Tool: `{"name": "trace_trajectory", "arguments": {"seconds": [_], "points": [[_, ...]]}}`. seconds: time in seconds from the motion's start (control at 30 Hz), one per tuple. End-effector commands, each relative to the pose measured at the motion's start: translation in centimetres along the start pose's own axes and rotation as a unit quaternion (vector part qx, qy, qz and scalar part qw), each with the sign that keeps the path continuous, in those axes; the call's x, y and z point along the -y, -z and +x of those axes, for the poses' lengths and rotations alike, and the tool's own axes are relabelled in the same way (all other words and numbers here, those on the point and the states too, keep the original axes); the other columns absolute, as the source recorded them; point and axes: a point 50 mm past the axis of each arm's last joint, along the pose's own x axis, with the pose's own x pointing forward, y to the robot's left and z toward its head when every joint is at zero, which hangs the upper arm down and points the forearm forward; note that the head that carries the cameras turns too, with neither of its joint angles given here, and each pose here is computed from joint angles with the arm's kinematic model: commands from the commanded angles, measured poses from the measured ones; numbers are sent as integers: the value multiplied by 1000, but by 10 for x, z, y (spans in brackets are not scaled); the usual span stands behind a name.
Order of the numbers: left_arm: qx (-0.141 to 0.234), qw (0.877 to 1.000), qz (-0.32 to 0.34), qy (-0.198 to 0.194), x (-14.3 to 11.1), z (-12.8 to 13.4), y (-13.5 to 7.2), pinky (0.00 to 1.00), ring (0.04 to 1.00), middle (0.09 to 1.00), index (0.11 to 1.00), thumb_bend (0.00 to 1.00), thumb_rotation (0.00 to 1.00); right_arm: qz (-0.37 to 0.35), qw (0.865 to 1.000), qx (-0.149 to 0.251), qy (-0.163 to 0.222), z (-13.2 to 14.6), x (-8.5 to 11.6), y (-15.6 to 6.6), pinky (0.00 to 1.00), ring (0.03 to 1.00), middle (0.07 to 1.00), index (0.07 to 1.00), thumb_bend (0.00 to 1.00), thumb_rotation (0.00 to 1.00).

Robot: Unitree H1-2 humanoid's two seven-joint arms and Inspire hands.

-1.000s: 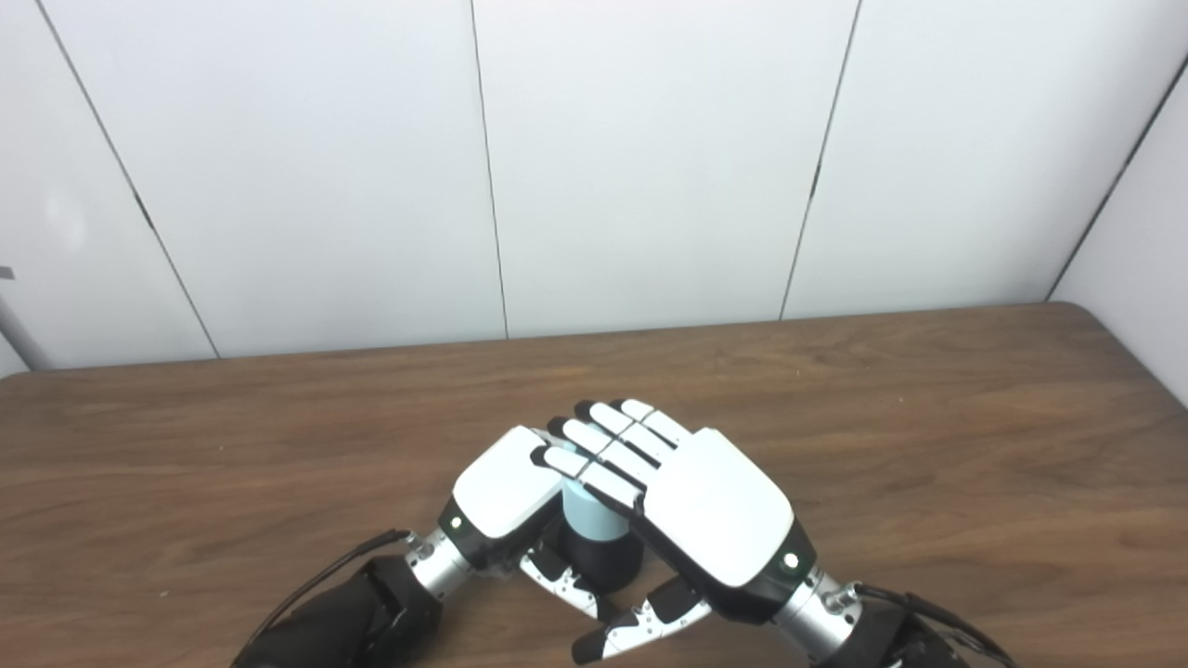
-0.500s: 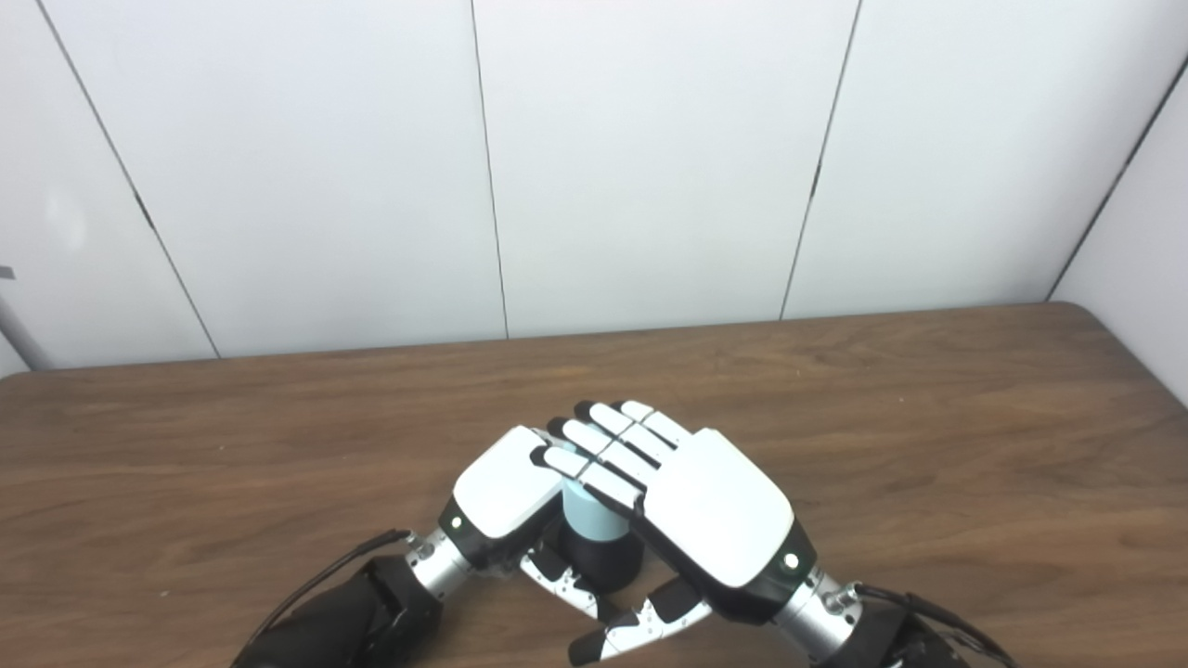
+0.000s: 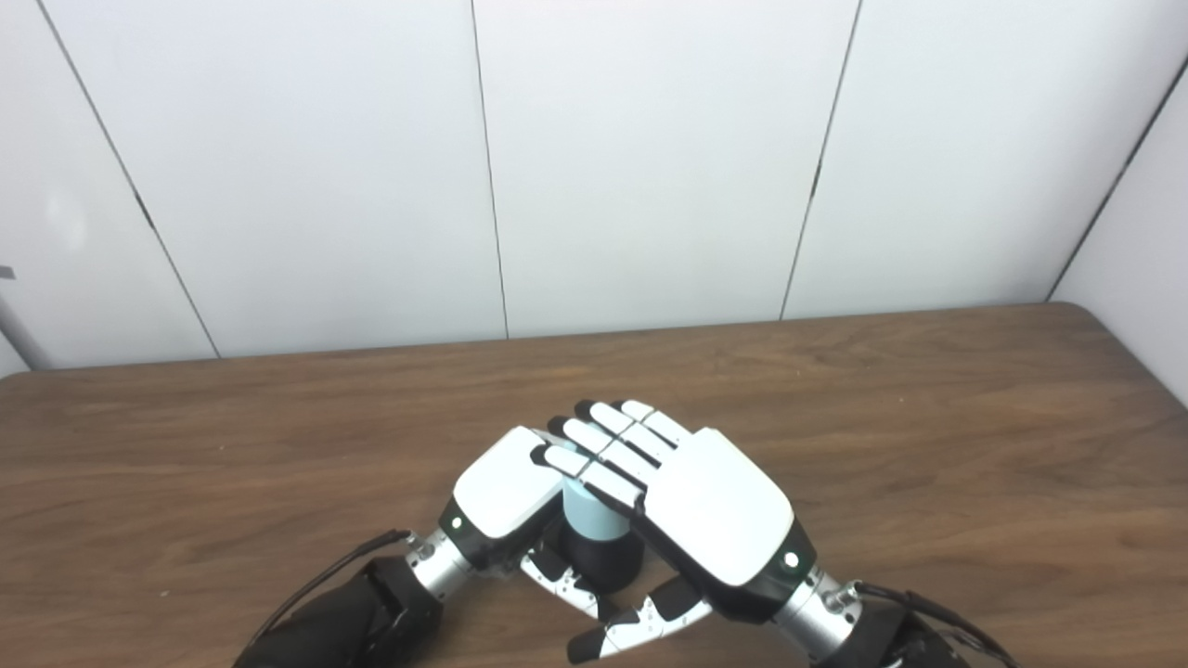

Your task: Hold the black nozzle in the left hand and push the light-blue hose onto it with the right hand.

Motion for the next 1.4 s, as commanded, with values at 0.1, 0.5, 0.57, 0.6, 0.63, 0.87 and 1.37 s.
{"name": "trace_trajectory", "arguments": {"seconds": [0.1,0.5,0.57,0.6,0.63,0.87,1.37], "points": [[-40,989,-121,74,91,-58,-79,293,374,453,536,509,0,20,985,14,-169,-28,-46,-5,827,871,877,829,697,910],[-40,989,-124,73,90,-58,-79,326,408,471,517,514,0,30,984,11,-176,-27,-47,-3,847,881,880,837,697,935],[-40,989,-124,73,90,-58,-79,324,408,469,520,513,0,28,984,11,-177,-27,-47,-3,845,880,878,834,702,916],[-41,989,-126,73,90,-58,-79,329,412,469,519,513,0,27,984,12,-176,-28,-47,-4,849,880,878,834,703,917],[-42,988,-127,72,90,-58,-79,324,405,466,523,513,0,27,984,12,-175,-29,-48,-4,849,878,877,832,705,924],[-44,988,-130,67,91,-58,-80,303,386,460,530,512,0,25,982,13,-185,-32,-48,-7,857,891,889,836,704,938],[-47,988,-136,63,92,-58,-80,276,360,468,513,516,0,33,981,15,-190,-35,-53,-10,867,886,873,826,708,941]]}}
